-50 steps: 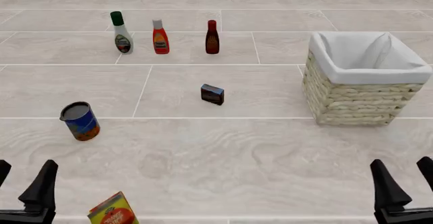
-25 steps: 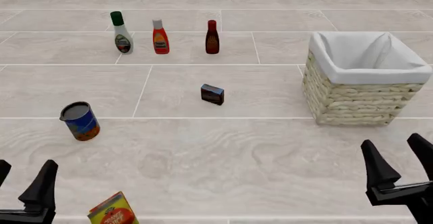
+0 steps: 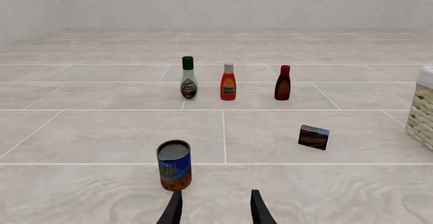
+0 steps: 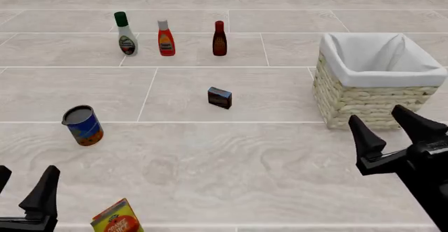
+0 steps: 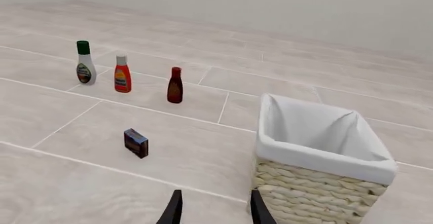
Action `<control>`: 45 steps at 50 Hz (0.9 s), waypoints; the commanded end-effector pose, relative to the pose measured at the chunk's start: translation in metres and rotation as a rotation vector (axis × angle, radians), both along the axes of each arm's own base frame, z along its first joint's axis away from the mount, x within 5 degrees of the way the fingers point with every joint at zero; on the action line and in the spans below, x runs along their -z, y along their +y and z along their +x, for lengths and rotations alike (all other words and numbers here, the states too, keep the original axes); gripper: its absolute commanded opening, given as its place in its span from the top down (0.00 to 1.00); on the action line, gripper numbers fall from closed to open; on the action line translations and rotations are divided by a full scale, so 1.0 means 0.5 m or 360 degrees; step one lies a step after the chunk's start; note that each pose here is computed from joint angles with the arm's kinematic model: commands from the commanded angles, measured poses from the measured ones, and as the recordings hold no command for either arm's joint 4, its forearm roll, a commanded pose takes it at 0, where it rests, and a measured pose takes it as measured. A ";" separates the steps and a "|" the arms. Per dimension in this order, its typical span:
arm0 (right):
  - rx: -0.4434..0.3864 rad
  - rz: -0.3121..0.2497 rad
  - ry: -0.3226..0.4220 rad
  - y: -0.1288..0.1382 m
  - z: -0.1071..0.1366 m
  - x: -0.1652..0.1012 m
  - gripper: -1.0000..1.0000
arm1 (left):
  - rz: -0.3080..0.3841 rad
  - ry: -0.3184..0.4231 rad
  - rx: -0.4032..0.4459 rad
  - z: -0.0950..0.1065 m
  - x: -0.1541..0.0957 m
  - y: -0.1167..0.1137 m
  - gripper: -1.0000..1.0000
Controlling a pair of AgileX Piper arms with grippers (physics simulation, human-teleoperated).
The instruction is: Pick the chocolate pudding and place it in the basket.
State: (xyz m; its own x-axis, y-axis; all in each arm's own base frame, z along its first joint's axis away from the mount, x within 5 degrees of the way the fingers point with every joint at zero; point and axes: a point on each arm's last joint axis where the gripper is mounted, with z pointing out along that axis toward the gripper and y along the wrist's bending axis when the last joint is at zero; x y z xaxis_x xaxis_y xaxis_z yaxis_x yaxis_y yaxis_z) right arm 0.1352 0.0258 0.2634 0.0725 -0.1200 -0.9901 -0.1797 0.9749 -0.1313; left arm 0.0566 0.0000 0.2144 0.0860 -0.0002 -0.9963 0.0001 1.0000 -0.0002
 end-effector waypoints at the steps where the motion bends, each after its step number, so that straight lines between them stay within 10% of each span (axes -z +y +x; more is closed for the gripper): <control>1: -0.0068 -0.0019 0.0041 0.024 0.050 -0.019 0.00 | -0.0001 0.0000 0.0000 0.000 0.000 0.000 0.00; 45: -0.0251 -0.0005 0.0155 0.119 0.201 -0.052 0.00 | -0.0001 -0.0001 0.0000 0.000 0.000 0.000 0.00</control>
